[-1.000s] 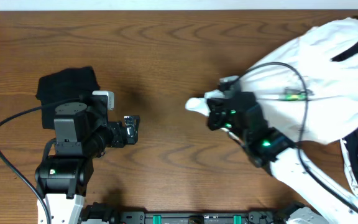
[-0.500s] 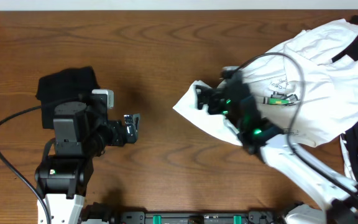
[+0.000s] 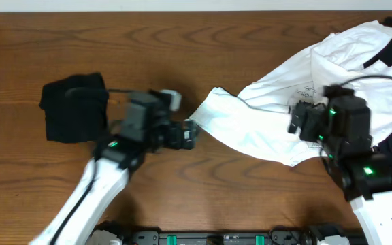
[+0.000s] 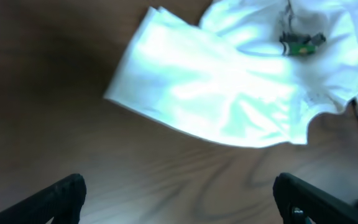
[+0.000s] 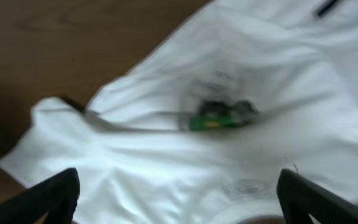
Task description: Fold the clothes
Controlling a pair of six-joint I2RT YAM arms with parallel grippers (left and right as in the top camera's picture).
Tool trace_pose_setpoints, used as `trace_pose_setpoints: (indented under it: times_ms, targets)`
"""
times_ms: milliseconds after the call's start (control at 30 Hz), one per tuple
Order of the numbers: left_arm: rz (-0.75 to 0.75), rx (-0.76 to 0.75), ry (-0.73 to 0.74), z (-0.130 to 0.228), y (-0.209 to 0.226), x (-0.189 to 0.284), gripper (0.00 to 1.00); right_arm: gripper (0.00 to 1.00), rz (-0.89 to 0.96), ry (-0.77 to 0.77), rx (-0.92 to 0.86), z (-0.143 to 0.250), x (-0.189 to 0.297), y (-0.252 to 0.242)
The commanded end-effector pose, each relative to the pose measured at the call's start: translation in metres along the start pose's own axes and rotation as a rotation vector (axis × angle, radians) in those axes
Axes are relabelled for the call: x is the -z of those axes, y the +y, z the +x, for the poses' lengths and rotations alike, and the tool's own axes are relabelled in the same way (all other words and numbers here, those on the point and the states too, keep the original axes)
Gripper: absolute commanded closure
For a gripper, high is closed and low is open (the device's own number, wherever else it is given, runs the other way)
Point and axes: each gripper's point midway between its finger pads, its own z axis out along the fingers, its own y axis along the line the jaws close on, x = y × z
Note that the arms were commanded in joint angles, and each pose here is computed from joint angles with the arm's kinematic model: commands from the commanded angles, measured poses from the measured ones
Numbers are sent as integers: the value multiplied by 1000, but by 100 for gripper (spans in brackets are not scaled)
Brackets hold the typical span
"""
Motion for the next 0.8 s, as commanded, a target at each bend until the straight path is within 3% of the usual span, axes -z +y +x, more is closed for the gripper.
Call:
trace_pose_setpoints:
  times_ms: [0, 300, 667, 767]
  targets:
    - [35, 128, 91, 15, -20, -35, 2, 1, 76, -36, 0, -6, 14, -24]
    - [1, 382, 263, 68, -31, -110, 2, 1, 159, 24, -54, 9, 19, -53]
    - [16, 403, 228, 79, -41, -159, 1, 1, 162, 31, -56, 11, 19, -54]
    - [15, 416, 234, 87, -43, -169, 19, 1, 162, 34, -55, 11, 19, -54]
